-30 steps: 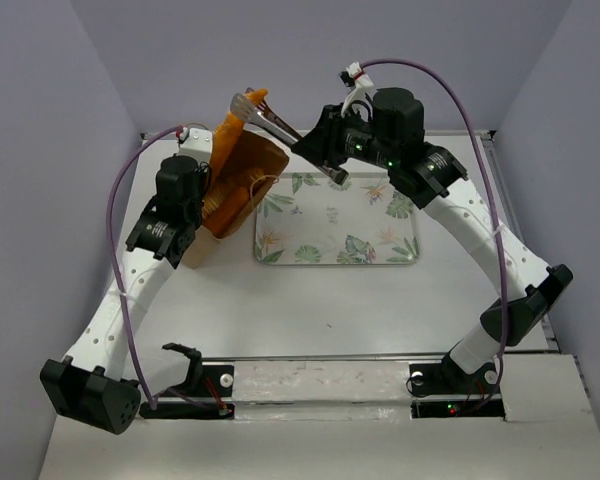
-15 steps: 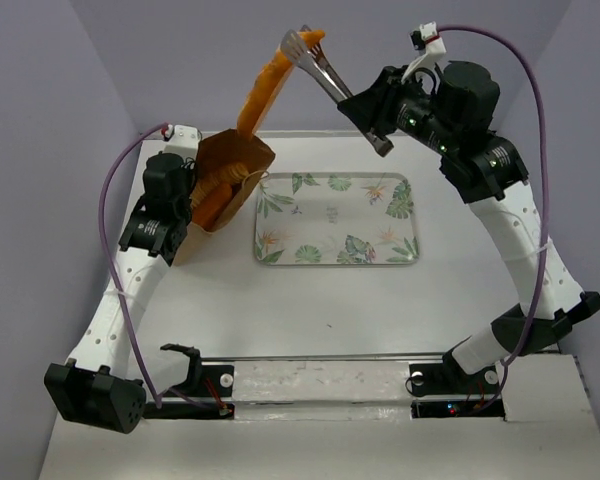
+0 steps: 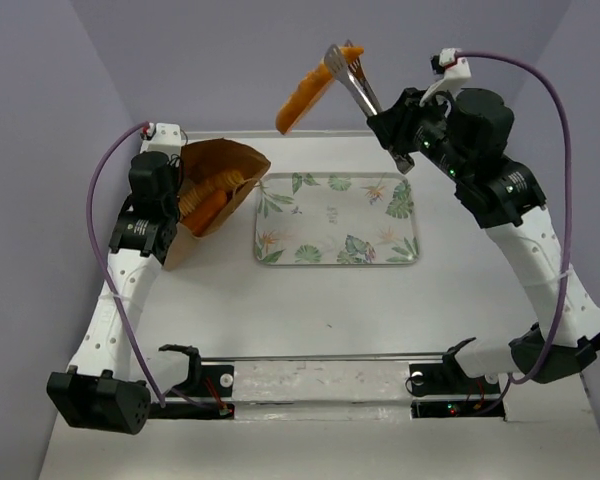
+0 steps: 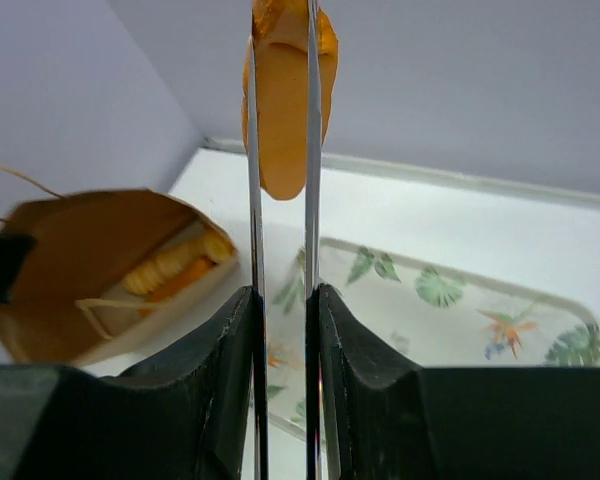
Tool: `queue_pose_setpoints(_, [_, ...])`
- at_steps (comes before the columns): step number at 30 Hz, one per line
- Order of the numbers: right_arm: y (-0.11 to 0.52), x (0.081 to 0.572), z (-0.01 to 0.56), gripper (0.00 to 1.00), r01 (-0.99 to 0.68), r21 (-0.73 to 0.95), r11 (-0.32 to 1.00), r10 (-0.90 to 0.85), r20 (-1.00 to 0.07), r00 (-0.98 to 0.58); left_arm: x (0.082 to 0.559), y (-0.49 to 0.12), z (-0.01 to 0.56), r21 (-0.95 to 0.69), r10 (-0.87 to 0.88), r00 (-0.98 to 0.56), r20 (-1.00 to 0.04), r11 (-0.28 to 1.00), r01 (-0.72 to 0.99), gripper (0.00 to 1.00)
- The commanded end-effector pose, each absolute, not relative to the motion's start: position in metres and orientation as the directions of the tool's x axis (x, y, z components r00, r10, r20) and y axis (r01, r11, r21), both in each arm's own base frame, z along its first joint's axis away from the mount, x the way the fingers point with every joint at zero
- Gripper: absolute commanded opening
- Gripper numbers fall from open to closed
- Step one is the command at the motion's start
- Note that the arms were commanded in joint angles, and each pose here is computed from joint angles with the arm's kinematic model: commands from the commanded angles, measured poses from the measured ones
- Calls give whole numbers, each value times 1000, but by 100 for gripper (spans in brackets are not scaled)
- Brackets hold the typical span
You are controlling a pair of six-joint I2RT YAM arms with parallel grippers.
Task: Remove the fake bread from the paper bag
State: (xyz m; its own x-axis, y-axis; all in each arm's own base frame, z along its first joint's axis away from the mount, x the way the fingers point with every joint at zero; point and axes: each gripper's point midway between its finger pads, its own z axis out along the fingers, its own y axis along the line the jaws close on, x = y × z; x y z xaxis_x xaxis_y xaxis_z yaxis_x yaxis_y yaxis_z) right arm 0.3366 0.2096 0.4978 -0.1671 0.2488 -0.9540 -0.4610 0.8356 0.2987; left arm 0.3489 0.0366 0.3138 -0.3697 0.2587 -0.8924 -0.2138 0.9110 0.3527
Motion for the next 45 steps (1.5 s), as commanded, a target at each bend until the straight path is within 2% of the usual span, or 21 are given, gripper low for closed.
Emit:
queue_pose_setpoints(1, [208, 357, 457, 1, -392, 286, 874, 216, -953, -212, 336, 57, 347, 295, 211, -277, -938, 903, -312, 0])
queue_pose_setpoints(5, [236, 357, 415, 1, -471, 349, 810, 223, -927, -303, 332, 62, 344, 277, 190, -274, -943, 904, -326, 0])
queue_pose_setpoints(10, [257, 359, 376, 1, -547, 387, 742, 228, -914, -336, 332, 60, 347, 263, 184, -256, -949, 911, -319, 0])
queue_pose_setpoints(17, [243, 365, 345, 1, -539, 407, 737, 242, -904, -351, 332, 57, 342, 256, 179, -260, -949, 917, -304, 0])
queue_pose_setpoints(20, [222, 364, 308, 1, -492, 422, 761, 246, -890, -383, 333, 55, 344, 251, 178, -252, -951, 921, -297, 0])
queue_pose_setpoints(25, [205, 369, 334, 1, -521, 440, 731, 313, -895, -317, 338, 54, 346, 254, 182, -251, -951, 923, -290, 0])
queue_pose_setpoints(32, [219, 379, 376, 1, -612, 435, 661, 354, -899, -257, 343, 50, 350, 235, 169, -242, -955, 931, -279, 0])
queue_pose_setpoints(40, [224, 395, 325, 1, -590, 490, 642, 354, -871, -340, 340, 52, 348, 242, 173, -247, -953, 929, -281, 0])
queue_pose_setpoints(45, [203, 394, 269, 1, -530, 466, 708, 298, -878, -374, 339, 51, 343, 239, 169, -255, -952, 931, -274, 0])
